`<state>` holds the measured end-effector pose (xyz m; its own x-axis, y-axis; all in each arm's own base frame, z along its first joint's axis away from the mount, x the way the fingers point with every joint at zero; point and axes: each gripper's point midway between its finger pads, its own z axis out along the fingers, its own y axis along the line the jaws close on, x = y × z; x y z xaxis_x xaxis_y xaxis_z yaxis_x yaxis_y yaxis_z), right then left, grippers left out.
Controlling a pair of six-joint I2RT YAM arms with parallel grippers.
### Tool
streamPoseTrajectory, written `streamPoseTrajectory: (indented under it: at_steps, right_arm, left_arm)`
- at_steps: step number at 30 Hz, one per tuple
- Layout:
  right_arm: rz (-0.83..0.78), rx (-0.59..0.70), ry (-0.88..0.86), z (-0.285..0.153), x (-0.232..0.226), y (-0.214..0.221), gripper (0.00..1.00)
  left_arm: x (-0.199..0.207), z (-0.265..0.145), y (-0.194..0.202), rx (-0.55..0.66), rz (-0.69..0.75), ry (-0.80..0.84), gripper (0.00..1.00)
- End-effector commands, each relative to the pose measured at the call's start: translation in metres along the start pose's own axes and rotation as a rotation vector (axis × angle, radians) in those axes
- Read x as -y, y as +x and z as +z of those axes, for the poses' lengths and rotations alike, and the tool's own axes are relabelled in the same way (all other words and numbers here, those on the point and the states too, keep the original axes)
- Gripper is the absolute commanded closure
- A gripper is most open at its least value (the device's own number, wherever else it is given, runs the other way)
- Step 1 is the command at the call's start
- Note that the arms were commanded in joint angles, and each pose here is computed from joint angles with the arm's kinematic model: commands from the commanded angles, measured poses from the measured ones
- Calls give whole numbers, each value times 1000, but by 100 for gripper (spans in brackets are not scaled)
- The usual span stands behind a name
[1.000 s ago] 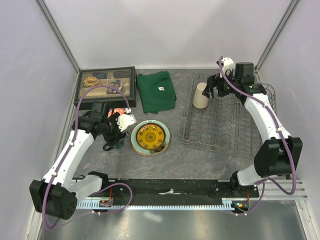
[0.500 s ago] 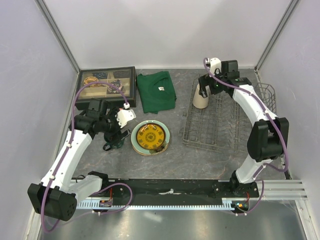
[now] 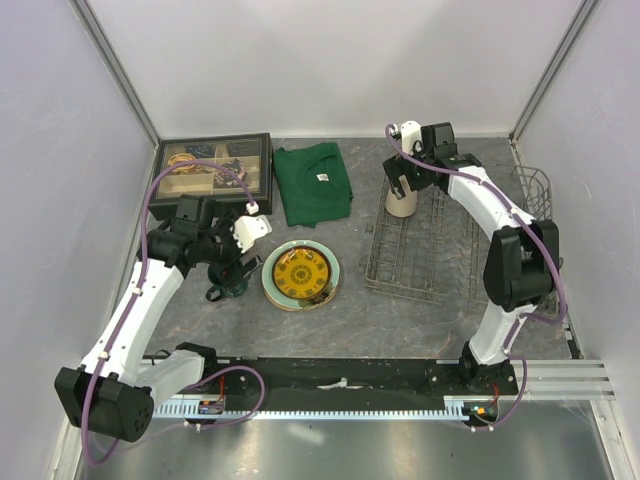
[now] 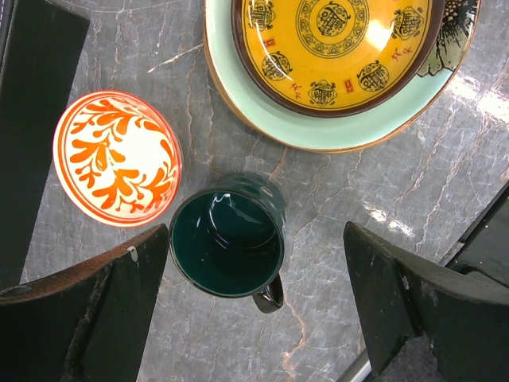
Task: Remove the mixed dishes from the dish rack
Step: Pick up the cup from the dish rack.
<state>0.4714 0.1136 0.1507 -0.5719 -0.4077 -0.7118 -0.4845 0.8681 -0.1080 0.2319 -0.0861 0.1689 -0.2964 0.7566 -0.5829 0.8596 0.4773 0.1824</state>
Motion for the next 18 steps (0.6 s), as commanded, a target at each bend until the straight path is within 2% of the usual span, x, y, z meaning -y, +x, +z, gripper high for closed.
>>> streamPoseTrajectory:
  at_steps: [1, 8, 14, 18]
  right_arm:
    - [-29, 39, 56, 6, 14, -19, 2]
    - [-22, 36, 29, 19, 11, -19, 2]
    - [-23, 43, 5, 19, 7, -20, 13]
    - [-18, 45, -7, 18, 4, -20, 27]
  left_arm:
    - [-6, -5, -20, 71, 0, -18, 3]
    - [-7, 1, -17, 63, 0, -13, 3]
    - [-8, 5, -14, 53, 2, -13, 3]
    - [-7, 6, -13, 52, -2, -9, 3]
